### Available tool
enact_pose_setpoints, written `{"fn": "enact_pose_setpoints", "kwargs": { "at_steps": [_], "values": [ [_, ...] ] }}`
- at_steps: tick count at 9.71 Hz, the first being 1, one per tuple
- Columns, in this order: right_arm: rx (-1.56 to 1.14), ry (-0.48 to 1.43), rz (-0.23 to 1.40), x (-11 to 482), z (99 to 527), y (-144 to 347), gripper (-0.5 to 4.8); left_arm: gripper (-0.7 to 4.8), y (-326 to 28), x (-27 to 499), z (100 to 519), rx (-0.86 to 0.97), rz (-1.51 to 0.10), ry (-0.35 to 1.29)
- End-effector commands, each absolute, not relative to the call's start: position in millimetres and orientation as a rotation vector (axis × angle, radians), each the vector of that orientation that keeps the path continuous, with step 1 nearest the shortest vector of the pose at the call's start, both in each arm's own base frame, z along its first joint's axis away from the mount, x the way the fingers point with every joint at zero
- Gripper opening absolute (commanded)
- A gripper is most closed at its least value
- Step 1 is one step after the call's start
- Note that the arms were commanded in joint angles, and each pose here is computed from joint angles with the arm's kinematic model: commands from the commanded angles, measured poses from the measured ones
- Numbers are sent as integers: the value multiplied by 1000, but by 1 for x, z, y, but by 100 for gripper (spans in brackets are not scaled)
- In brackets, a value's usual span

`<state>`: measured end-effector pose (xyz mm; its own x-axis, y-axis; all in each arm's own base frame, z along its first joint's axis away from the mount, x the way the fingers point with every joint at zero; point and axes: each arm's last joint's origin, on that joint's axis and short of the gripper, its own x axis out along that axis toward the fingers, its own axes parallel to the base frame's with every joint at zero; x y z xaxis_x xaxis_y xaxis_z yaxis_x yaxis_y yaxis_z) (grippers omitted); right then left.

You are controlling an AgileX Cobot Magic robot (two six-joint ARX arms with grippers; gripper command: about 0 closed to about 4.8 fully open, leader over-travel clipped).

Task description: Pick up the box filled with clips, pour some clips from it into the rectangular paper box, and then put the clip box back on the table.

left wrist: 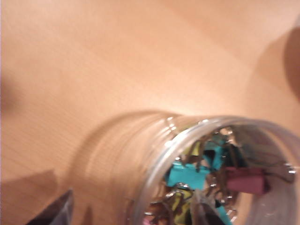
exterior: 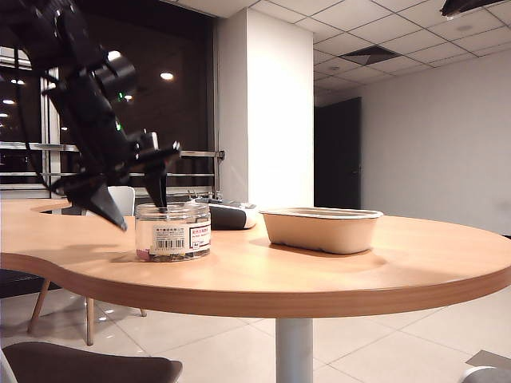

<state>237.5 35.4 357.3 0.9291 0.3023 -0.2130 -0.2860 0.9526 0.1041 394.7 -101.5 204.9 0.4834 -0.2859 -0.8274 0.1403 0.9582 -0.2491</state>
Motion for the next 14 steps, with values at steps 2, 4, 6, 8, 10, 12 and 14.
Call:
{"fn": "enact_pose_setpoints", "kwargs": {
  "at_steps": [2, 4, 6, 8, 10, 12, 14],
  "values": [
    [71, 211, 307, 237, 361, 36, -6, 295, -102, 397, 201, -143, -250, 1038],
    [71, 211, 307, 237, 361, 36, -6, 119, -102, 398, 198, -143, -250, 1041],
    [71, 210, 307, 237, 361, 36, -5, 105, -103, 399, 198, -144, -252, 1034],
    [71, 210, 306, 237, 361, 36, -6, 41, -103, 399, 198, -145, -253, 1032],
    [71, 211, 306, 237, 361, 36, -5, -5, -103, 400, 198, -146, -257, 1025],
    [75, 295, 307, 258, 341, 39, -6, -5, -104, 401, 204, -154, -259, 1002],
    [188, 464, 410, 314, 282, 49, 193, -5, -119, 408, 274, -28, -250, 859]
  ]
}}
